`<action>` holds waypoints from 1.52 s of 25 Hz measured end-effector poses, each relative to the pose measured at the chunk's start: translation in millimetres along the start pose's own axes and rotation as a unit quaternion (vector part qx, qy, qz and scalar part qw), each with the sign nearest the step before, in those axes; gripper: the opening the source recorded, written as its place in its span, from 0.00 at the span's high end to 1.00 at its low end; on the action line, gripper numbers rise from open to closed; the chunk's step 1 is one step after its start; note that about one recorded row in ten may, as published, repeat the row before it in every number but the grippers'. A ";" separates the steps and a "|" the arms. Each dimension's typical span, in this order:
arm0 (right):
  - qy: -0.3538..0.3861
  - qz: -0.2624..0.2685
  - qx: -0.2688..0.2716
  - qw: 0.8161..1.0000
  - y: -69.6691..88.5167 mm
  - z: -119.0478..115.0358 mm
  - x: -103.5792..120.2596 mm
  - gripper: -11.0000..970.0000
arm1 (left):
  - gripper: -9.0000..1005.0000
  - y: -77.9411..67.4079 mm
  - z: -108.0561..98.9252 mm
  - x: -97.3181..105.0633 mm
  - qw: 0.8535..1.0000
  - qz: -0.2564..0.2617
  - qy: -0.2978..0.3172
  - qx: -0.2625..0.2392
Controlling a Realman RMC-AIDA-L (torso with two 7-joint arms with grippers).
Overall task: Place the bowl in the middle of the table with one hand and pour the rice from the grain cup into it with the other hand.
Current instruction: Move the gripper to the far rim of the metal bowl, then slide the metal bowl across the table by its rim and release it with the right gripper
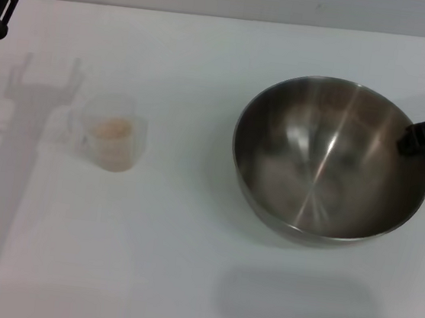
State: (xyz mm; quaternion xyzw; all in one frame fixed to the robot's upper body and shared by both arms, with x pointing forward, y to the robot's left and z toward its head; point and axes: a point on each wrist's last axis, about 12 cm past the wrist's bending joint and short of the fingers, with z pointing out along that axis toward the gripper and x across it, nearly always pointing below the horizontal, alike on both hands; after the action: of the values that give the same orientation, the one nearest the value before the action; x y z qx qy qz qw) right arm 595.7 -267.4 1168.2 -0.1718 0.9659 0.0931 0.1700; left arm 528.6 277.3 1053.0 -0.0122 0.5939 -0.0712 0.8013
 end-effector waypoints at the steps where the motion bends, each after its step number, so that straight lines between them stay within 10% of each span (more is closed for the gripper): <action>1: 0.000 0.000 0.000 1.000 0.0 0.0 0.0 0.94 | 0.16 0.0 0.0 0.0 1.000 0.000 0.000 0.000; 21: -0.146 -0.011 -0.040 0.988 20.5 -31.9 -30.3 0.96 | 0.16 0.9 -0.6 -0.2 1.000 0.004 -0.001 0.000; 38: -0.075 -0.019 -0.115 0.990 50.0 23.1 -42.4 0.96 | 0.16 2.4 0.5 -0.9 1.000 0.005 -0.002 -0.005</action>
State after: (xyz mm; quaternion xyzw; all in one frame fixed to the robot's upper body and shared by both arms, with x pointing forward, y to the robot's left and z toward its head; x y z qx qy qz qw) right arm 621.8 -203.0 1168.2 -0.2010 0.9299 0.2128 0.2227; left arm 529.1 279.7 1053.8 -0.0132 0.5924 -0.0640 0.8030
